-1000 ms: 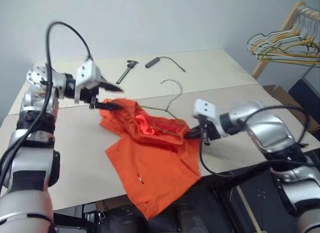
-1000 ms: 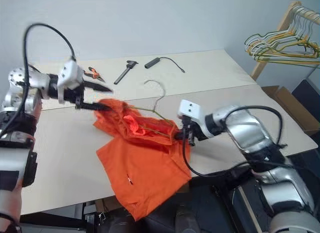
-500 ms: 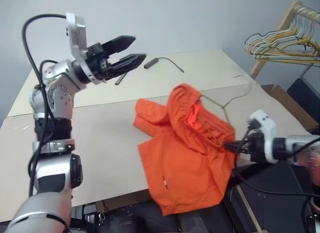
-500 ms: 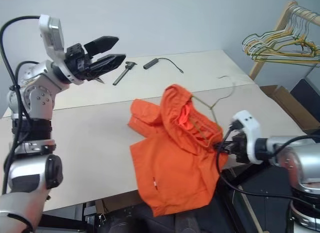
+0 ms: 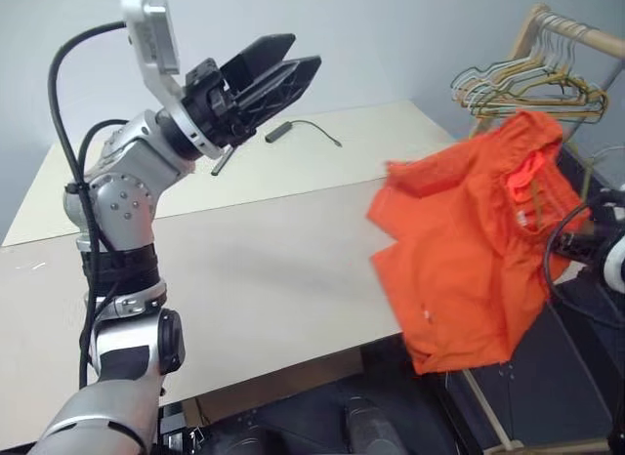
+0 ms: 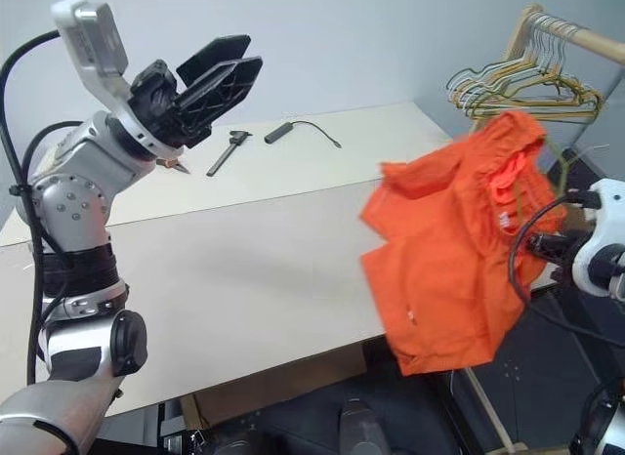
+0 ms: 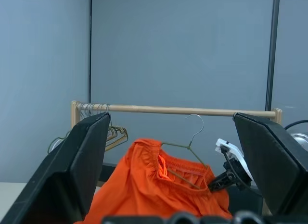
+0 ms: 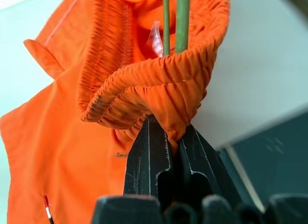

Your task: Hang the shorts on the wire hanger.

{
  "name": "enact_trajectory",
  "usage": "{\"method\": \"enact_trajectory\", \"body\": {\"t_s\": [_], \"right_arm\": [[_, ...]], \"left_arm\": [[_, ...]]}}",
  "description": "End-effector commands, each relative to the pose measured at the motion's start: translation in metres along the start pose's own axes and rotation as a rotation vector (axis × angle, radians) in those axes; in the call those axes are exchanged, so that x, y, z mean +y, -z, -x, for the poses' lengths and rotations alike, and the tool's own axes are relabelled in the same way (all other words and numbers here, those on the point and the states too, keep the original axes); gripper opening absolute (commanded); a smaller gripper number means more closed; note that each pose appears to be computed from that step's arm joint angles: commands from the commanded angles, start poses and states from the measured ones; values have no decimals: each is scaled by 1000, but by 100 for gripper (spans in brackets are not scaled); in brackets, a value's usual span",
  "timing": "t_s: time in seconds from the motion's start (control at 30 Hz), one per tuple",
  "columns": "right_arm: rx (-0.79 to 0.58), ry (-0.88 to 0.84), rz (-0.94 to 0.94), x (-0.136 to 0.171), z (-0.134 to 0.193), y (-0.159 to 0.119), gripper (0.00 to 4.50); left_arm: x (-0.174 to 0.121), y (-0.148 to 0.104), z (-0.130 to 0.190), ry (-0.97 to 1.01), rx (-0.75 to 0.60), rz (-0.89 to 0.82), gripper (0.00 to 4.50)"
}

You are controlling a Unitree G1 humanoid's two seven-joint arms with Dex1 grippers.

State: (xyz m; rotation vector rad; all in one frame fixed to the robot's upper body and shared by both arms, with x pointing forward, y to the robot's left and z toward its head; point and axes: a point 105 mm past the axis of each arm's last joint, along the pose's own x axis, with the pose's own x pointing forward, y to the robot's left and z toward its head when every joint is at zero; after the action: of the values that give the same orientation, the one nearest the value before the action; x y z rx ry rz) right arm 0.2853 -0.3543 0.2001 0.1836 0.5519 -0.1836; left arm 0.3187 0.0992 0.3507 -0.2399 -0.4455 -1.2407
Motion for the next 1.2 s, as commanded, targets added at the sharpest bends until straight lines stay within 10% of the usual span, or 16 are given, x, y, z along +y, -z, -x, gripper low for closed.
{"method": "enact_trajectory", "body": {"t_s": [0.03, 0.67, 1.2], "right_arm": [[-98, 106, -95, -22, 19, -34, 0], [-157, 475, -583, -112, 50, -75, 0], [-138, 616, -689, -162, 32, -40, 0]], "left_arm": [[-11, -14, -6, 50, -9, -56, 444], [-13, -17, -4, 60, 4, -73, 444], [-18, -13, 2, 62, 21, -83, 444]]}}
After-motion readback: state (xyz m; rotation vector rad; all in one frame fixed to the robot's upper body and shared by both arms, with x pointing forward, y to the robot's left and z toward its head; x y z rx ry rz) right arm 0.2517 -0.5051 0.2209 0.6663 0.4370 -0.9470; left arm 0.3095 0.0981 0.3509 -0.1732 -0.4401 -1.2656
